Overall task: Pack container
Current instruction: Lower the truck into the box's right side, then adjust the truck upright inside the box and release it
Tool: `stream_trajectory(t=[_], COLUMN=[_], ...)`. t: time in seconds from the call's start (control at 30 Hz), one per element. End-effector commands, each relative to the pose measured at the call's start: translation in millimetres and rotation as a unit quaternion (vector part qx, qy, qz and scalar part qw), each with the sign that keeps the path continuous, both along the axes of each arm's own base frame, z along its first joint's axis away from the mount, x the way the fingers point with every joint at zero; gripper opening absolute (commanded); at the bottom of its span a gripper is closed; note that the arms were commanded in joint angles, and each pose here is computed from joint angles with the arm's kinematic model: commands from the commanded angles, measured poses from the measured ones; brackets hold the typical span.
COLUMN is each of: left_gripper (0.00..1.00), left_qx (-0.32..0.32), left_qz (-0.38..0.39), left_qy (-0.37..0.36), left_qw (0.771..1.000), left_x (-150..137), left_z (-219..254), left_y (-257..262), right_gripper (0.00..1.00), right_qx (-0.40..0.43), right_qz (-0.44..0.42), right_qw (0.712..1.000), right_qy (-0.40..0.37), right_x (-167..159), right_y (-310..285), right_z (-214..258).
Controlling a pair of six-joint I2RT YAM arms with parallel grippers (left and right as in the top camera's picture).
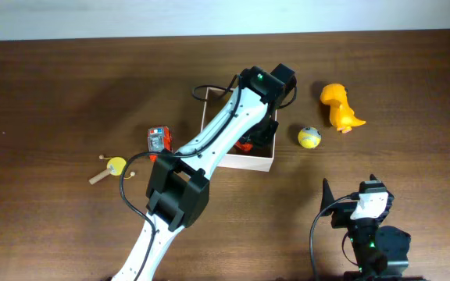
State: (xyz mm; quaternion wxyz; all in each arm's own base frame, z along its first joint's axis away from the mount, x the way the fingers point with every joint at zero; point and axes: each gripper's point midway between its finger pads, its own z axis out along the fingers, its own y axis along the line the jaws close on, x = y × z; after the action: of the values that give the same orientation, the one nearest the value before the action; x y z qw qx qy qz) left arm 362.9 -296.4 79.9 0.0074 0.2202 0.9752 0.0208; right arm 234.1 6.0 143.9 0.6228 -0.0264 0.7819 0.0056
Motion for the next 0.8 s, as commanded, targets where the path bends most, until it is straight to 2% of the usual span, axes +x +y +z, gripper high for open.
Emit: stream_trajectory(t=[0.0,0.1,0.43,0.77], left_gripper=[0.32,0.33,0.32,0.32], left_qx=[0.022,0.030,-0.003,-0.046], left_qz=[-0.020,-0.023,-0.021,-0.024], left_qy=[-0.025,-0.043,-0.082,-0.052], left_qw=[0.999,0.998,0.996,0.997], left_x=[9,16,36,27], left_z=[7,8,6,0], left_y=[10,11,-6,-23], right_gripper=[0.99,0.99,0.99,0.99], right_qx=[-0.002,-0.002,-0.002,-0.002], right_qz=[0.009,0.009,0.009,0.009], right_qw=[1.000,1.000,1.000,1.000], right_qy=[-0.001,-0.002,-0.002,-0.002], right_x=[0,0,0,0], right_y=[3,3,3,3], right_z=[-1,-1,-1,-1])
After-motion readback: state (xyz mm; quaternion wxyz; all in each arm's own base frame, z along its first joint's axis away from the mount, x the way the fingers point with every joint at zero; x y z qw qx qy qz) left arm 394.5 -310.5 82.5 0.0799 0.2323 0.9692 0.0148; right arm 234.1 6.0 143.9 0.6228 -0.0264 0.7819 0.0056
